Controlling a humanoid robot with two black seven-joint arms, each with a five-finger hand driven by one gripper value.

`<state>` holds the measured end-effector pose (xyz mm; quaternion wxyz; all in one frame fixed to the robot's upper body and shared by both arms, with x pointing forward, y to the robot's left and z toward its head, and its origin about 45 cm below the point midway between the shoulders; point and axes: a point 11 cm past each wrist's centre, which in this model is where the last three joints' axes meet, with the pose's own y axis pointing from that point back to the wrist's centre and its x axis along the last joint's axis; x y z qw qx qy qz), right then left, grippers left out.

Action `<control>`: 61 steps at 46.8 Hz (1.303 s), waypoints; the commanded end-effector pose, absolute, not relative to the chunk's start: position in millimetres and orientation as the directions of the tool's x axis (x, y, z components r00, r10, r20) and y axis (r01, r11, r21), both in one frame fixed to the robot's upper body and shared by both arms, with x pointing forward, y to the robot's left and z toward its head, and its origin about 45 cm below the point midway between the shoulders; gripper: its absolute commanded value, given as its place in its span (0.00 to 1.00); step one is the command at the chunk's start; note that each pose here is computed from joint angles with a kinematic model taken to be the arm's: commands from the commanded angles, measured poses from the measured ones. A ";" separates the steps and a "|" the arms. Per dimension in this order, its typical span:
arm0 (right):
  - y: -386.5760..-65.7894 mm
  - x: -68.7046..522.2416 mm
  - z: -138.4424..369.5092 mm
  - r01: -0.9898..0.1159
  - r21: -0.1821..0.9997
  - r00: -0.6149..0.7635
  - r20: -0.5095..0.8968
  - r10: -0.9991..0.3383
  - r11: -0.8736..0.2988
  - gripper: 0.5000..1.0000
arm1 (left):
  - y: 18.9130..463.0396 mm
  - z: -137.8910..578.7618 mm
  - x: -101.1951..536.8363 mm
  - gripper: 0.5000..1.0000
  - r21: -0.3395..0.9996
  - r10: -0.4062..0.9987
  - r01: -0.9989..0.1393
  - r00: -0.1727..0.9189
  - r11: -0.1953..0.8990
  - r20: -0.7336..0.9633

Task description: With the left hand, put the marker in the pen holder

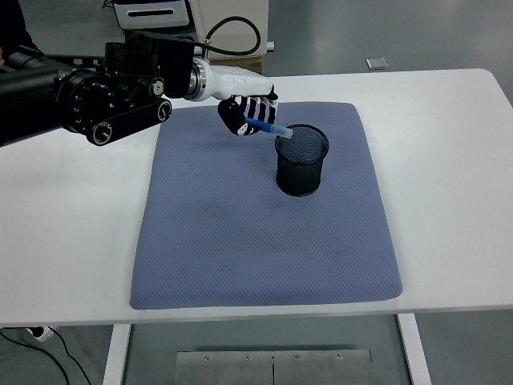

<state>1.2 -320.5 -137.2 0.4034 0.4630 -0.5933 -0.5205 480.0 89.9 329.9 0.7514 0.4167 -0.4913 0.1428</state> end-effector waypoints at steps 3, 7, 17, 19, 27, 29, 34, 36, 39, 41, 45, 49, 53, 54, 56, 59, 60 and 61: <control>-320.2 1.3 -137.3 -0.130 0.991 -0.246 -0.004 -0.969 0.028 1.00 | 66.8 335.0 474.6 0.00 0.457 -0.133 -0.605 0.503 0.652 0.854; -320.2 0.4 -137.3 -0.129 0.991 -0.246 -0.004 -0.969 0.028 1.00 | 55.9 339.4 472.0 0.00 0.437 -0.097 -0.595 0.515 0.675 0.851; -320.7 1.1 -137.2 -0.130 0.991 -0.246 -0.003 -0.969 0.030 1.00 | 34.3 349.3 467.2 0.00 0.381 0.002 -0.580 0.551 0.720 0.835; -320.7 1.1 -137.2 -0.130 0.991 -0.246 -0.003 -0.969 0.030 1.00 | 32.8 349.1 466.6 0.00 0.379 0.010 -0.578 0.557 0.723 0.830; -320.7 1.1 -137.2 -0.130 0.991 -0.246 -0.003 -0.969 0.030 1.00 | 19.5 344.6 460.5 0.00 0.353 0.126 -0.562 0.642 0.748 0.756; -320.7 1.1 -137.2 -0.130 0.991 -0.246 -0.003 -0.969 0.030 1.00 | 19.4 344.9 460.6 0.00 0.351 0.135 -0.563 0.647 0.748 0.750; -320.7 1.1 -137.2 -0.130 0.991 -0.246 -0.003 -0.969 0.030 1.00 | 17.4 333.8 456.9 0.00 0.358 0.163 -0.554 0.682 0.752 0.713; -320.7 1.1 -137.2 -0.130 0.991 -0.246 -0.003 -0.969 0.030 1.00 | 18.4 329.7 456.3 0.00 0.362 0.166 -0.552 0.689 0.751 0.706; -320.7 0.2 -137.3 -0.128 0.991 -0.246 -0.003 -0.969 0.030 1.00 | 19.5 323.4 455.2 0.00 0.370 0.170 -0.550 0.699 0.749 0.695; -320.7 1.1 -137.2 -0.130 0.991 -0.246 -0.003 -0.969 0.030 1.00 | 19.7 322.8 455.2 0.00 0.370 0.175 -0.550 0.702 0.749 0.691; -320.2 1.3 -137.3 -0.130 0.991 -0.246 -0.004 -0.969 0.028 1.00 | 20.5 322.6 455.6 0.00 0.367 0.187 -0.552 0.707 0.749 0.682; -320.7 1.1 -137.2 -0.129 0.991 -0.246 -0.003 -0.969 0.030 1.00 | 21.3 323.3 456.3 0.20 0.363 0.199 -0.556 0.708 0.748 0.677; -320.2 1.3 -137.3 -0.130 0.991 -0.246 -0.004 -0.969 0.028 1.00 | 22.9 324.8 458.0 0.48 0.352 0.214 -0.568 0.702 0.744 0.679; -320.7 1.1 -137.2 -0.130 0.991 -0.246 -0.003 -0.969 0.030 1.00 | 23.0 325.0 458.2 0.57 0.351 0.217 -0.569 0.702 0.743 0.678; -320.2 0.4 -137.3 -0.129 0.991 -0.246 -0.004 -0.969 0.028 1.00 | 25.9 326.9 460.2 0.83 0.346 0.233 -0.577 0.702 0.740 0.673; -320.7 1.1 -137.2 -0.130 0.991 -0.246 -0.003 -0.969 0.030 1.00 | 26.8 328.8 461.1 0.86 0.340 0.246 -0.580 0.704 0.740 0.667; -320.7 1.1 -137.2 -0.130 0.991 -0.246 -0.003 -0.969 0.030 1.00 | 27.4 329.7 461.7 0.89 0.339 0.248 -0.583 0.703 0.738 0.667; -320.7 1.1 -137.2 -0.130 0.991 -0.246 -0.003 -0.969 0.030 1.00 | 27.3 329.8 461.6 0.92 0.338 0.250 -0.582 0.704 0.739 0.665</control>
